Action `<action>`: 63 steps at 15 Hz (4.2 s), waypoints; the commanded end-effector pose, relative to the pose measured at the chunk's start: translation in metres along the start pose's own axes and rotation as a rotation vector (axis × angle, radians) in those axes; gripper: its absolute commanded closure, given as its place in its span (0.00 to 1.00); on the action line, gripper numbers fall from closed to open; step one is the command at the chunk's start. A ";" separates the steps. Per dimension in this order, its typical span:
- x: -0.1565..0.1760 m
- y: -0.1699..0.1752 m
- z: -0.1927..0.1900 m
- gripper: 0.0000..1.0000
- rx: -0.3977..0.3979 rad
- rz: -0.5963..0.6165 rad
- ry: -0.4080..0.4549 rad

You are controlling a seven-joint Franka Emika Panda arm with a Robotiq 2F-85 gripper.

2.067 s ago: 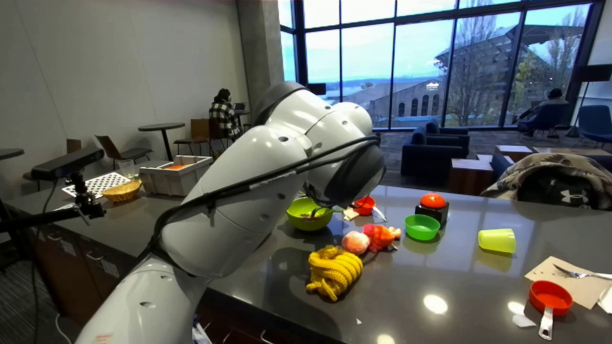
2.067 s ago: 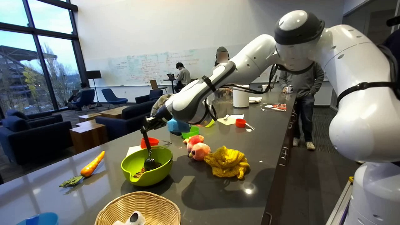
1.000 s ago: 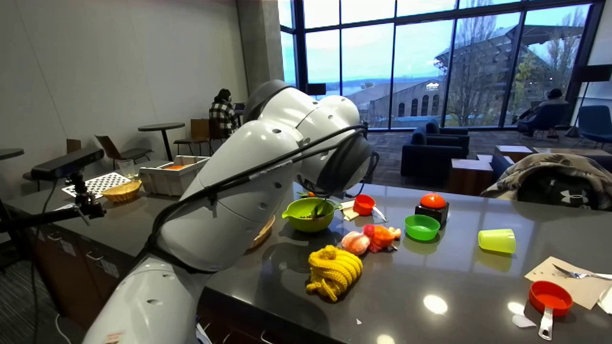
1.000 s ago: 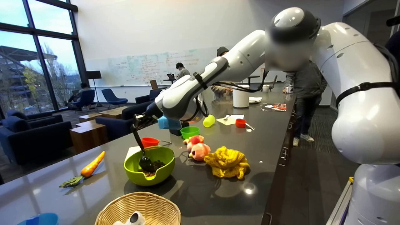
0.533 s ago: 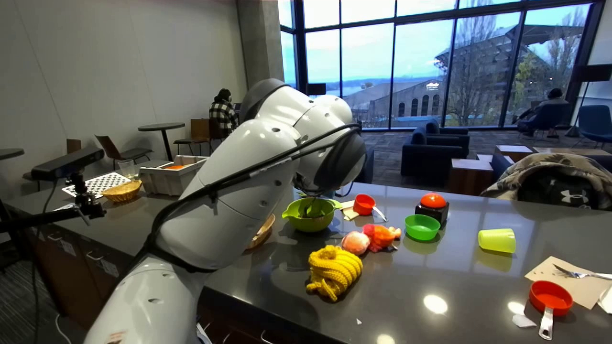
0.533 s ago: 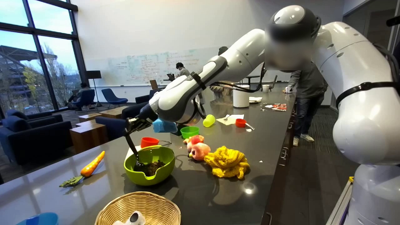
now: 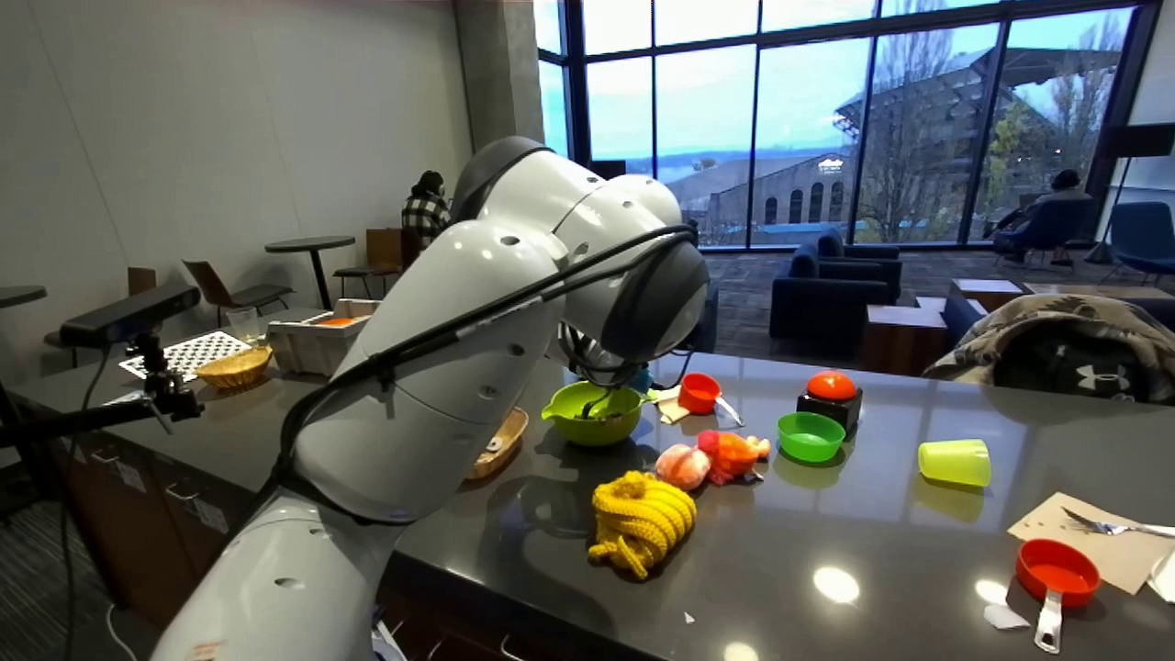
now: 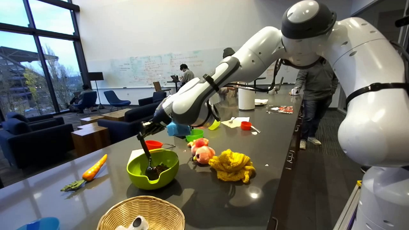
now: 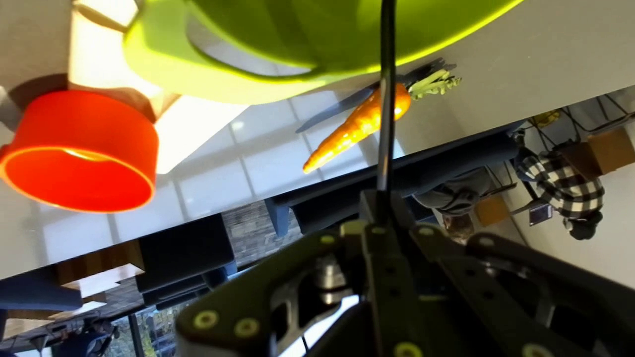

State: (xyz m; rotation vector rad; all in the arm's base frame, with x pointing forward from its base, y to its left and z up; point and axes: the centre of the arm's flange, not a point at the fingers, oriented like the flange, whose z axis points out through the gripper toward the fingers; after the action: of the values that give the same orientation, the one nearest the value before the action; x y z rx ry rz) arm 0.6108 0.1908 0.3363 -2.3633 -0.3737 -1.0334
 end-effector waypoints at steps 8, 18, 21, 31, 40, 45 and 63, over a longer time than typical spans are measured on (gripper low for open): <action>-0.005 0.038 -0.025 0.99 -0.088 0.033 -0.007; 0.029 0.060 -0.009 0.99 -0.129 0.021 0.026; 0.035 0.042 -0.001 0.99 -0.107 0.014 0.029; 0.026 -0.042 0.019 0.99 0.024 -0.029 0.010; -0.012 -0.038 -0.002 0.99 0.035 -0.013 -0.034; -0.011 -0.001 -0.017 0.99 -0.013 0.025 -0.014; 0.044 -0.057 0.006 0.99 0.039 -0.039 0.038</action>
State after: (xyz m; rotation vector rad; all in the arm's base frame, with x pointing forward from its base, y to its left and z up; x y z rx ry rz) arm 0.6166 0.2348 0.3775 -2.3007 -0.4095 -1.0802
